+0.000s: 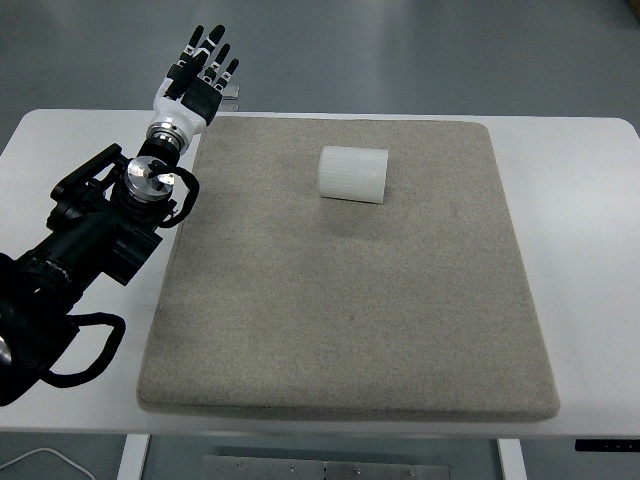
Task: Upright white cup
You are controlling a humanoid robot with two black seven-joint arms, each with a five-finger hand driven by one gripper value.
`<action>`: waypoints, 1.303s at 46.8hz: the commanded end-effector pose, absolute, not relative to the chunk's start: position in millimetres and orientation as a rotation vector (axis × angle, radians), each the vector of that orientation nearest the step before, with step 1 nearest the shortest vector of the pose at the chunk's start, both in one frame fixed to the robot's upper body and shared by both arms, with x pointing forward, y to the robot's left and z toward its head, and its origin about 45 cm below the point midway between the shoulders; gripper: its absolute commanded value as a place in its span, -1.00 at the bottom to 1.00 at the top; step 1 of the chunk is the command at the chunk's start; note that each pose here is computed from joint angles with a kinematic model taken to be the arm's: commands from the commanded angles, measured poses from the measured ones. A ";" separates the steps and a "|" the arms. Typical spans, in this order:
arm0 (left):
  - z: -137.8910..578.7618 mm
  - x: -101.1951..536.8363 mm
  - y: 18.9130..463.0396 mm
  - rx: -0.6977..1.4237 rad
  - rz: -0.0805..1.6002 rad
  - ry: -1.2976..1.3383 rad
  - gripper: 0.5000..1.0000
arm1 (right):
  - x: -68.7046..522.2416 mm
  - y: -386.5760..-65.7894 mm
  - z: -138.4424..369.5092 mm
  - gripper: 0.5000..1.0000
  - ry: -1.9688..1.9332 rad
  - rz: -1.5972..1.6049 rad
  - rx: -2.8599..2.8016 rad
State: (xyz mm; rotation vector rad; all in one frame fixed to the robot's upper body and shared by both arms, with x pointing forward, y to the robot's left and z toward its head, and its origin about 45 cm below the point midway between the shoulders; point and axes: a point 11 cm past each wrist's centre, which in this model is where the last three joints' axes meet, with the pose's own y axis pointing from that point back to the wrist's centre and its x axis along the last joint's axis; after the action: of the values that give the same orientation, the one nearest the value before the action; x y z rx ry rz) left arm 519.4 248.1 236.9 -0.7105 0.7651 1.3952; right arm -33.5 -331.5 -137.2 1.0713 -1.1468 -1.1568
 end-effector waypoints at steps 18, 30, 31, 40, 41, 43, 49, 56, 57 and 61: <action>248.9 523.8 257.0 -0.747 1.399 0.756 0.99 | -33.5 -331.5 -137.2 0.72 -1.147 -1.157 1.071; 265.7 527.5 290.3 -0.724 1.429 0.675 0.99 | -33.5 -331.5 -137.2 0.72 -1.147 -1.157 1.071; 266.0 527.4 290.6 -0.723 1.427 0.672 0.99 | -33.5 -331.5 -137.2 0.72 -1.147 -1.157 1.071; 281.2 533.2 272.9 -0.616 1.384 0.588 0.95 | -33.5 -331.5 -137.2 0.72 -1.147 -1.157 1.071; 283.0 533.7 267.1 -0.591 1.372 0.571 0.95 | -33.5 -331.5 -137.2 0.72 -1.147 -1.157 1.071; 286.4 533.9 255.8 -0.548 1.347 0.542 0.94 | -33.5 -331.5 -137.2 0.72 -1.147 -1.157 1.071; 303.7 536.3 251.1 -0.489 1.321 0.477 0.99 | -33.5 -331.5 -137.2 0.72 -1.147 -1.157 1.071; 338.0 533.7 231.5 -0.376 1.208 0.308 0.99 | -33.5 -331.5 -137.2 0.72 -1.147 -1.157 1.071; 341.6 533.0 228.8 -0.350 1.196 0.276 0.99 | -33.5 -331.5 -137.2 0.72 -1.147 -1.157 1.071; 354.7 529.7 215.9 -0.274 1.140 0.166 0.98 | -33.5 -331.5 -137.2 0.72 -1.147 -1.157 1.071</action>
State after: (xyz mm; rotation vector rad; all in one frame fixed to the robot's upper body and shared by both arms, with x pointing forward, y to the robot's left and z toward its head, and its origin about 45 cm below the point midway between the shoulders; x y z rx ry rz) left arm 532.1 224.5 345.7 -0.3267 0.2419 1.1778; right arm -33.5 -331.5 -137.2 1.0712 -1.1467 -1.1568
